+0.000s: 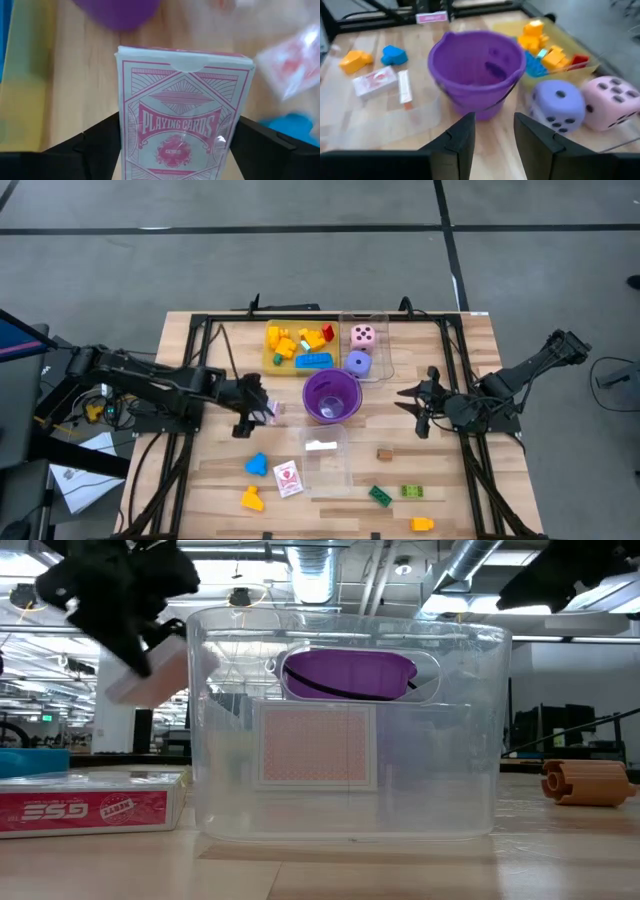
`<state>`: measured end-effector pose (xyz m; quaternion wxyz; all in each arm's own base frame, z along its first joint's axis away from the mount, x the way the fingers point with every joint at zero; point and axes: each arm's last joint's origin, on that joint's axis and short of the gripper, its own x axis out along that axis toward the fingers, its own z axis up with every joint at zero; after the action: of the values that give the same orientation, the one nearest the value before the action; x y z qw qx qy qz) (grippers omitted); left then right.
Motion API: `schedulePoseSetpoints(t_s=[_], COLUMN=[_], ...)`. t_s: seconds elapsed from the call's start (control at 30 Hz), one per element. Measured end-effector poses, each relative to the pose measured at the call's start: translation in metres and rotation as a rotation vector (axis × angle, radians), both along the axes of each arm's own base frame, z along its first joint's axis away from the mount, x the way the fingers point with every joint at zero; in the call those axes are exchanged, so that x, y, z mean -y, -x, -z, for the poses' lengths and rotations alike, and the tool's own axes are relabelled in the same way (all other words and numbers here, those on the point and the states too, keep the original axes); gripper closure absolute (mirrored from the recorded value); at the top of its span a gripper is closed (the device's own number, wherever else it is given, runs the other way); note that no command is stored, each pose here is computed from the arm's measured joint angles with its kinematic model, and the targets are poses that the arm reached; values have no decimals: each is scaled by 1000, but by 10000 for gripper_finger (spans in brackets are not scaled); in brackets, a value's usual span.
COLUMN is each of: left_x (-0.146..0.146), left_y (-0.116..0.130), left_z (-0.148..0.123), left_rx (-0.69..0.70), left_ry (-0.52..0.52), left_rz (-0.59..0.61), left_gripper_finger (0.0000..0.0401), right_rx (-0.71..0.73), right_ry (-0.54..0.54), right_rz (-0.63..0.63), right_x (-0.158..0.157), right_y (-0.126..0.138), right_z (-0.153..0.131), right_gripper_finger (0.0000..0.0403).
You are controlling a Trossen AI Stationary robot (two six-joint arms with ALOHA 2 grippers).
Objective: Pick & Place Toys
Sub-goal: Put the pink deck of cards into the bottom transparent bin
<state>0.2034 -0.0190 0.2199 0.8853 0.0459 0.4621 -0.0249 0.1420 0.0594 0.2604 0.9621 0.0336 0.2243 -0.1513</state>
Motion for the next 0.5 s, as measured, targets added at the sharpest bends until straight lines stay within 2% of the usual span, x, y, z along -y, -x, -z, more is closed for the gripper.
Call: schedulePoseSetpoints(t_s=[0.13,0.3,0.4,0.5], left_x=[-4,-4,-1,2], left_y=[-6,-13,-18,-24], left_z=[-6,-13,-20,-31], left_rx=[76,159,229,335], left_ry=[111,301,411,478], left_rz=[-5,31,86,172], left_gripper_finger=[92,93,88,93], right_rx=[68,133,153,197], right_ry=[39,133,198,248], right_rz=[-21,-113,-174,-188], right_x=[-2,-13,-21,-25], right_y=[-5,-22,-34,-48], right_z=[-7,-13,-13,-13], right_gripper_finger=[275,269,251,222])
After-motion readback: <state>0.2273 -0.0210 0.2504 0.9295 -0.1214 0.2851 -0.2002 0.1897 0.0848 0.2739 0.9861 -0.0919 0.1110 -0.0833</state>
